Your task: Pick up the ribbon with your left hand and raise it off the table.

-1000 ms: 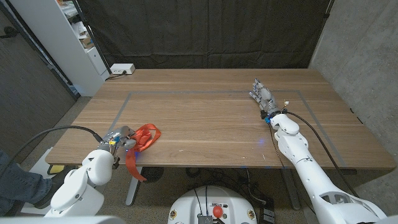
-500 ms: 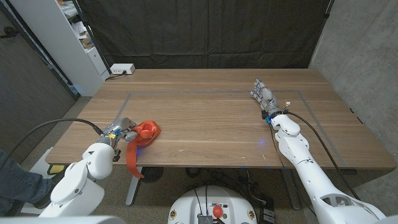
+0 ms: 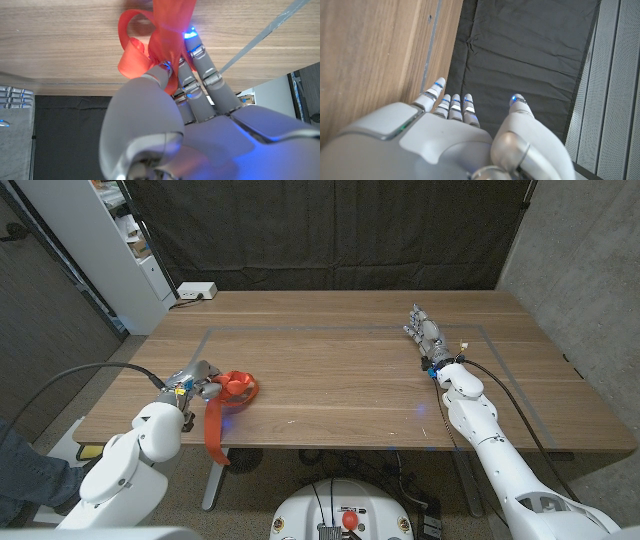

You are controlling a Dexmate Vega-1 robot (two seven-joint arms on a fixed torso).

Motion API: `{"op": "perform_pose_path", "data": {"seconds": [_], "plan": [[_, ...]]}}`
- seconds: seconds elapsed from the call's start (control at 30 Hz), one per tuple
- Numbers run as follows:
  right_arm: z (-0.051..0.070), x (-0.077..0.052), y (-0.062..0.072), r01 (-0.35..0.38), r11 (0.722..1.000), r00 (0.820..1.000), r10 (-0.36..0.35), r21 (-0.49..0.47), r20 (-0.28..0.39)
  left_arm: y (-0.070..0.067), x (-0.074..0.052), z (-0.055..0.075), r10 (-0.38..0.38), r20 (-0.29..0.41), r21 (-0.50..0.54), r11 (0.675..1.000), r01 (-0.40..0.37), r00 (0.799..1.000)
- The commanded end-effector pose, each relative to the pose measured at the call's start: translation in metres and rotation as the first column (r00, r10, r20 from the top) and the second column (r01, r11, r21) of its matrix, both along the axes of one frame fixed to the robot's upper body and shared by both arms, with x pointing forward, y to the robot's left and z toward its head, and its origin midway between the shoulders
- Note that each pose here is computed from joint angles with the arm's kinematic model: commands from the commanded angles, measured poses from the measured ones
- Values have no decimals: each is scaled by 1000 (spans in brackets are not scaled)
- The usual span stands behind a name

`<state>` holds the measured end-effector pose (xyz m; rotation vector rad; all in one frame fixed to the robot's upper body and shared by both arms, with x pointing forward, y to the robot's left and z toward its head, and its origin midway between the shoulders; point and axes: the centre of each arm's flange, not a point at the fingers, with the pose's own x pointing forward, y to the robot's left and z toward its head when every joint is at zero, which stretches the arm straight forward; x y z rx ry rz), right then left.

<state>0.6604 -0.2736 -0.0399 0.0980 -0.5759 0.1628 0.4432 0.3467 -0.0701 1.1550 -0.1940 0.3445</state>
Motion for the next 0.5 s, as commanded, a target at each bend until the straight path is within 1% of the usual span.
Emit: {"op": "perform_pose_path", "data": {"seconds": [0.03, 0.5], "plan": [[7, 1, 1, -3, 1000, 1000, 3, 3, 18, -2, -10, 11, -2, 31, -2, 1000, 2, 1000], [8, -1, 2, -11, 1000, 999, 10, 4, 31, -2, -29, 21, 15, 76, 1, 1000, -15, 997]]}}
